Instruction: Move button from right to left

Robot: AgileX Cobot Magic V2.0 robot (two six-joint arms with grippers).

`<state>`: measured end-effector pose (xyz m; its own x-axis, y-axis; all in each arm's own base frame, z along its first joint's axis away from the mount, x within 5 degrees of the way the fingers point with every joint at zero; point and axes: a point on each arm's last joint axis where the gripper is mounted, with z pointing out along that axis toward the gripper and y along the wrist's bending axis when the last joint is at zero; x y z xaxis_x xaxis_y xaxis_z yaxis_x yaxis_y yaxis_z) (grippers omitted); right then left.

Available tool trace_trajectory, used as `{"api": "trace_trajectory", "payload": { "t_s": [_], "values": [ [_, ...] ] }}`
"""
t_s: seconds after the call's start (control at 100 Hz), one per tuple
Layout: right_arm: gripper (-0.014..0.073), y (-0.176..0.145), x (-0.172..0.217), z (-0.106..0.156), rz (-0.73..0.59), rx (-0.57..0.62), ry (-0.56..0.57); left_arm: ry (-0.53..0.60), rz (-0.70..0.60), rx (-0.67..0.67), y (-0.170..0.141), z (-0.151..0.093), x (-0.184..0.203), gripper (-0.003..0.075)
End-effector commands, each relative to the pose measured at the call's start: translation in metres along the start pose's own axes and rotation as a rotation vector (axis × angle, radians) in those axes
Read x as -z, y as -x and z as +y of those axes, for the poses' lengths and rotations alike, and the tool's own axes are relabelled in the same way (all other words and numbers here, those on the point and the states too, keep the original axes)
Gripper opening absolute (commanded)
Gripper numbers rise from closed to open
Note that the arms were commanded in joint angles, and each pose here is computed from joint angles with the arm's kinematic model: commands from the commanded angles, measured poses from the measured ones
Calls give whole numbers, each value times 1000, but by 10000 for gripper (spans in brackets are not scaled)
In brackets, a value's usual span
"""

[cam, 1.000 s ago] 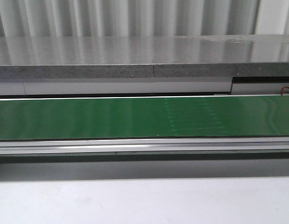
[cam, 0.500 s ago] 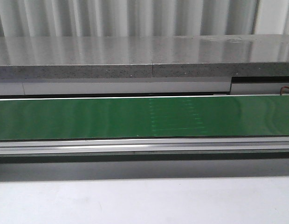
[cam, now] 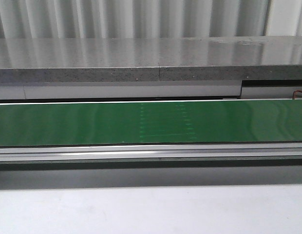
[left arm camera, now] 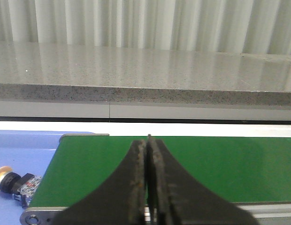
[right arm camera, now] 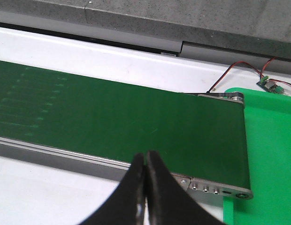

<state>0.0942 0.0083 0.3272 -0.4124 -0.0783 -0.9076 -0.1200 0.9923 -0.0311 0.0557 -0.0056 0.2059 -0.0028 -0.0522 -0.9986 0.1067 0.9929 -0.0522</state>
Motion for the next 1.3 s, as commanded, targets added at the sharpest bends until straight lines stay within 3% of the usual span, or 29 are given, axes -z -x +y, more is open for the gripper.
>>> {"api": "trace_trajectory", "payload": {
  "t_s": [0.0,0.13,0.4,0.79,1.08,1.29],
  "values": [
    [-67,13,4,-2,-92,22,-28,-14,-91,12,1,-1,2,-20],
    [-67,14,5,-11,-97,192,-132,-14,-91,12,1,-1,2,-20],
    [-67,3,15,-11,-196,233,-177,-14,-91,12,1,-1,2,-20],
    [-67,-61,15,-2,-431,55,-131,-14,-91,12,1,-1,2,-20],
    [-67,-110,-3,1,-509,-34,-90,-14,-91,12,1,-1,2,-20],
    [-67,-123,-12,2,-527,-46,-86,-14,-91,12,1,-1,2,-20]
  ]
}}
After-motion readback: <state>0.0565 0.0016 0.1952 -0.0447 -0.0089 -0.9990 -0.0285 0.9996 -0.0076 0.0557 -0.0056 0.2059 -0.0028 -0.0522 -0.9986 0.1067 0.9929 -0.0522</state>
